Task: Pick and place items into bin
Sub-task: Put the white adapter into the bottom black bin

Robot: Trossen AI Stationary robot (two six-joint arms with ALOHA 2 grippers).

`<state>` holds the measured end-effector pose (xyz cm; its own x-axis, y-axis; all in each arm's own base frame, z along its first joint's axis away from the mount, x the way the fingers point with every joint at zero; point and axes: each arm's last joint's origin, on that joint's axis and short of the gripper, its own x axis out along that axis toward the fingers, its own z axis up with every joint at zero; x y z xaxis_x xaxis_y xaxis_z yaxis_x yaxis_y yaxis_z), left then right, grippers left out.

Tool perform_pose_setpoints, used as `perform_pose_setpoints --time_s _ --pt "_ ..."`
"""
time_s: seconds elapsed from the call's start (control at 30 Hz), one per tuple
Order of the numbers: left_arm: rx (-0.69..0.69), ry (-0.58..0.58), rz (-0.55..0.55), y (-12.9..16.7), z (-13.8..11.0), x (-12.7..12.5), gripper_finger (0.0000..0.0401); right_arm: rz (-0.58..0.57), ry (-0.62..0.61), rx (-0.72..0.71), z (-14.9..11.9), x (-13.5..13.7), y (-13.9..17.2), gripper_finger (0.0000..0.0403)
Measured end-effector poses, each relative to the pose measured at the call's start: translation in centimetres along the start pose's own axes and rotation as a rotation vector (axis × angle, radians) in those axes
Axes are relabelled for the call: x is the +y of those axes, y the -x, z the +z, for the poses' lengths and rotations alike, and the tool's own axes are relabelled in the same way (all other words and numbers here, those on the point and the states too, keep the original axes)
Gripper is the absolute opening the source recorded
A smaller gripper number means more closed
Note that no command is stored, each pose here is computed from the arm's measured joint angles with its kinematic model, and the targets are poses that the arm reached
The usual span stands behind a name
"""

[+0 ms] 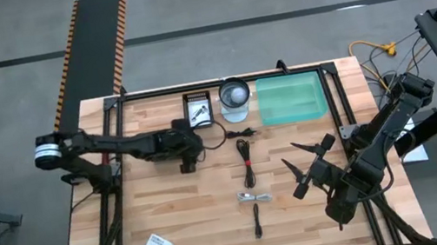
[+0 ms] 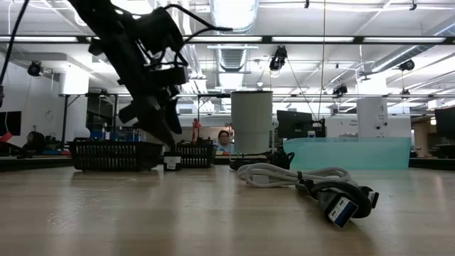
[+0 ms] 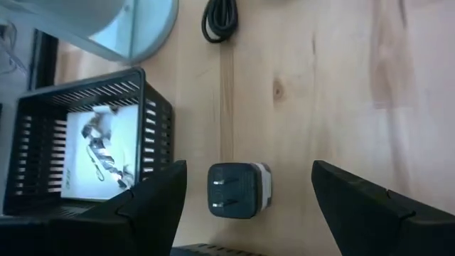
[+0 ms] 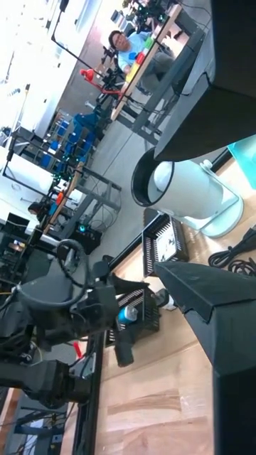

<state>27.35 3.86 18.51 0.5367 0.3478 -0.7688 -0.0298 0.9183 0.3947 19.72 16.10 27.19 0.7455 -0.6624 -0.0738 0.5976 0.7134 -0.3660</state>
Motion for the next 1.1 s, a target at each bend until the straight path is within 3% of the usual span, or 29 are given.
perform_pose_setpoints --time_s 0.27,0.77,1.1 --pt "0.08 0.023 0.005 -1.6 -0.1 1.4 0.0283 0.0 0.006 0.001 -0.2 0.0 0.0 0.0228" --pt "0.089 0.077 -0.123 -2.6 -0.7 2.2 0.0282 0.001 0.014 0.002 -0.4 0.0 0.0 0.0228" --pt "0.091 0.087 -0.128 -2.7 -0.9 2.5 0.0238 0.001 0.022 0.003 -0.5 0.0 0.0 0.0228"
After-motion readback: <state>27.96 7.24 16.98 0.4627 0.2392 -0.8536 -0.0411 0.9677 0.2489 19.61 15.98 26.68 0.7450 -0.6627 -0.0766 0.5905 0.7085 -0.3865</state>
